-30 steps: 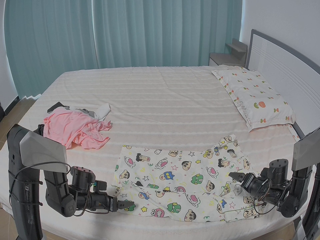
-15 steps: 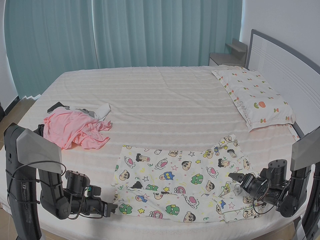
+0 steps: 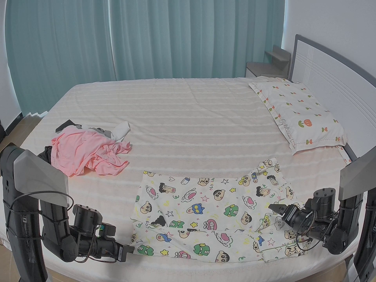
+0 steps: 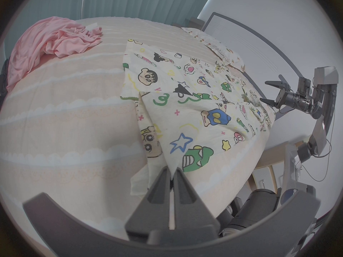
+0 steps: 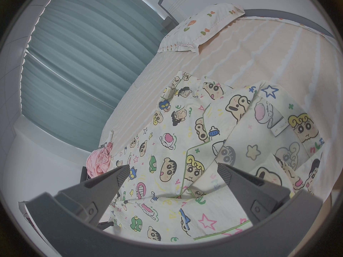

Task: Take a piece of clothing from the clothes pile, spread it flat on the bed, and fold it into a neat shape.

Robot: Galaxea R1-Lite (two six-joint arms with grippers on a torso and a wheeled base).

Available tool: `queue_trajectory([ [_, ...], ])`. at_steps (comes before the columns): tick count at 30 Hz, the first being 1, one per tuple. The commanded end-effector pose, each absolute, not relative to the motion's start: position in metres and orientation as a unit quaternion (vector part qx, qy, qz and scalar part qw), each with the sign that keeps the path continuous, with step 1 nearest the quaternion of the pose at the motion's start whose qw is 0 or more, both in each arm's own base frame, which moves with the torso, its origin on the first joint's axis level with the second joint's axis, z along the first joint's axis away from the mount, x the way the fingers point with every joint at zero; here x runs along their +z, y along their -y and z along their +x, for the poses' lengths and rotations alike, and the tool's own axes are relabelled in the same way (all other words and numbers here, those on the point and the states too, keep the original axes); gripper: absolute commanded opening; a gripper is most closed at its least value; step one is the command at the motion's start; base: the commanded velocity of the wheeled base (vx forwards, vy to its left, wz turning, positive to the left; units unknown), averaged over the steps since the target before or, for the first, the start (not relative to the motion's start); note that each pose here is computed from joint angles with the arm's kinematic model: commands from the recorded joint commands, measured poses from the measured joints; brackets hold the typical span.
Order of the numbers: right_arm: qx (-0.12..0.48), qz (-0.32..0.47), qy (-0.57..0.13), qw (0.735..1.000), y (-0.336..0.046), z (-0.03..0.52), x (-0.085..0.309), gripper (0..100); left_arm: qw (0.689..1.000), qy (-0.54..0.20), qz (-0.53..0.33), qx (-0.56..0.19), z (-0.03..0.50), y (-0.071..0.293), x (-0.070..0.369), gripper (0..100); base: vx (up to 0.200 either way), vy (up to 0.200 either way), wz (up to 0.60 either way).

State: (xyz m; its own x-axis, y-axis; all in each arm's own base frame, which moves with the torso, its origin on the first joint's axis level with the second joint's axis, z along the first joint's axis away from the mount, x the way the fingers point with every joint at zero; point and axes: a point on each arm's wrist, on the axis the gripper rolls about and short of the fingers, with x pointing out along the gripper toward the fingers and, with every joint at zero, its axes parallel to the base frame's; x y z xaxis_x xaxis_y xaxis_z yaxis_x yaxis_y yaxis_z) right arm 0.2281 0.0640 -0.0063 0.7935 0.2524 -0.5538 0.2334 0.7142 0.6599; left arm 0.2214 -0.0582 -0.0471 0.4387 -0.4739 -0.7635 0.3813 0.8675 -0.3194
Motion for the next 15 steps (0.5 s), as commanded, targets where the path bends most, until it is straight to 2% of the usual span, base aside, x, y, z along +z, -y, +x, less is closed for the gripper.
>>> queue_trajectory([
  [1, 0.006, 0.38, -0.316, 0.869, -0.063, 0.23, -0.006, 100, 0.85, -0.465, -0.044, -0.244, 0.223, 0.058, -0.048, 100, 0.0, 0.0, 0.0],
  [5, 0.007, 0.38, -0.316, 0.869, -0.064, 0.23, -0.006, 100, 0.85, -0.466, -0.045, -0.242, 0.223, 0.058, -0.05, 100, 0.0, 0.0, 0.0],
  [10, 0.006, 0.377, -0.317, 0.87, -0.063, 0.229, -0.007, 100, 0.863, -0.438, -0.067, -0.241, 0.234, 0.059, -0.044, 100, 0.0, 0.0, 0.0],
  [15, 0.007, 0.376, -0.318, 0.87, -0.064, 0.228, -0.007, 100, 0.87, -0.392, -0.15, -0.259, 0.254, 0.067, -0.025, 100, 0.0, 0.0, 0.0],
])
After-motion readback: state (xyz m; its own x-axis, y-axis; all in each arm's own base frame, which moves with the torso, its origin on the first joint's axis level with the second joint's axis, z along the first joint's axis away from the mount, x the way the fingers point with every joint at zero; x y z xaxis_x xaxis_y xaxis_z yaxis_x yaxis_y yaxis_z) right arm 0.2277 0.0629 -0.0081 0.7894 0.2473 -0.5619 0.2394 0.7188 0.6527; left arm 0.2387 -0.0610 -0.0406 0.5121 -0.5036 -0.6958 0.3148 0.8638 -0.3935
